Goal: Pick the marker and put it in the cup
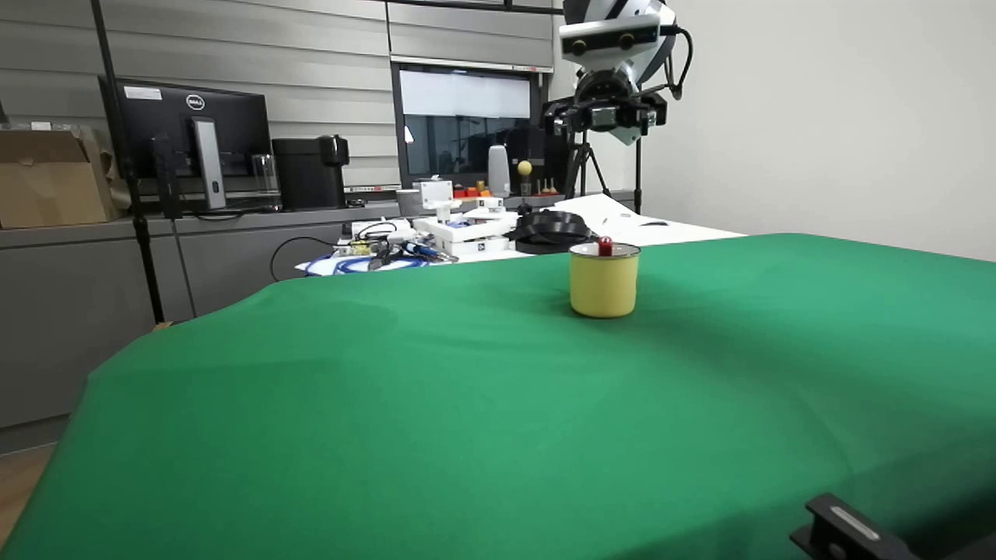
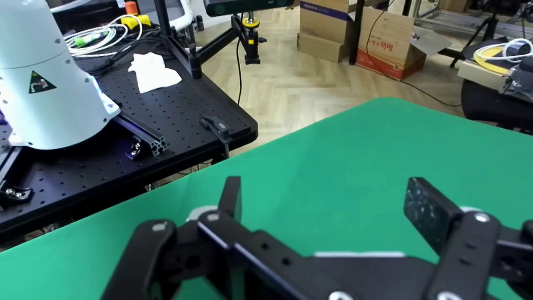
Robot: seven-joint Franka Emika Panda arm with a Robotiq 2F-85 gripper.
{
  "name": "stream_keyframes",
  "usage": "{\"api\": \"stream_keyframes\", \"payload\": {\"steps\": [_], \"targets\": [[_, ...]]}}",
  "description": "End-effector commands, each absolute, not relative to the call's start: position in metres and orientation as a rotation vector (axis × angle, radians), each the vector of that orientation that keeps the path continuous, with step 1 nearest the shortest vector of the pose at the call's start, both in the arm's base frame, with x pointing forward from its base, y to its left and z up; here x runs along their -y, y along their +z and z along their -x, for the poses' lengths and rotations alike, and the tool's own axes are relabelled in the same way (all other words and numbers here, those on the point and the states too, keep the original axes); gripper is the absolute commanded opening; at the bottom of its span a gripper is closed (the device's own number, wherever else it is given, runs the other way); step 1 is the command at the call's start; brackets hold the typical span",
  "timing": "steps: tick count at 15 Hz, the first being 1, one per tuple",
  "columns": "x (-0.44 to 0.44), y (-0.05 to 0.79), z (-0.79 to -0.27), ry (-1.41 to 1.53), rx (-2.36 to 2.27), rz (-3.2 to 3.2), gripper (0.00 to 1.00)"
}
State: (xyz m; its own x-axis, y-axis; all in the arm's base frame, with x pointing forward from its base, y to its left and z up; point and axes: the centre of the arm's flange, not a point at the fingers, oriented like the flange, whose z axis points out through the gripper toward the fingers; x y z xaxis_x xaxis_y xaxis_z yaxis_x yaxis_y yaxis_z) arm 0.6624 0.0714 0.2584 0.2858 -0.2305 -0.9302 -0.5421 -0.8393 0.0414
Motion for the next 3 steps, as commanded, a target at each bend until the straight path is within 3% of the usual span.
{"api": "stream_keyframes", "payload": {"steps": [1,3], "targets": [[-0.0715,0.2583,-0.6624,1.573,-0.706,2.276,1.0],[-0.0717,0.2582,-0.6623,1.573,-0.706,2.276,1.0]]}}
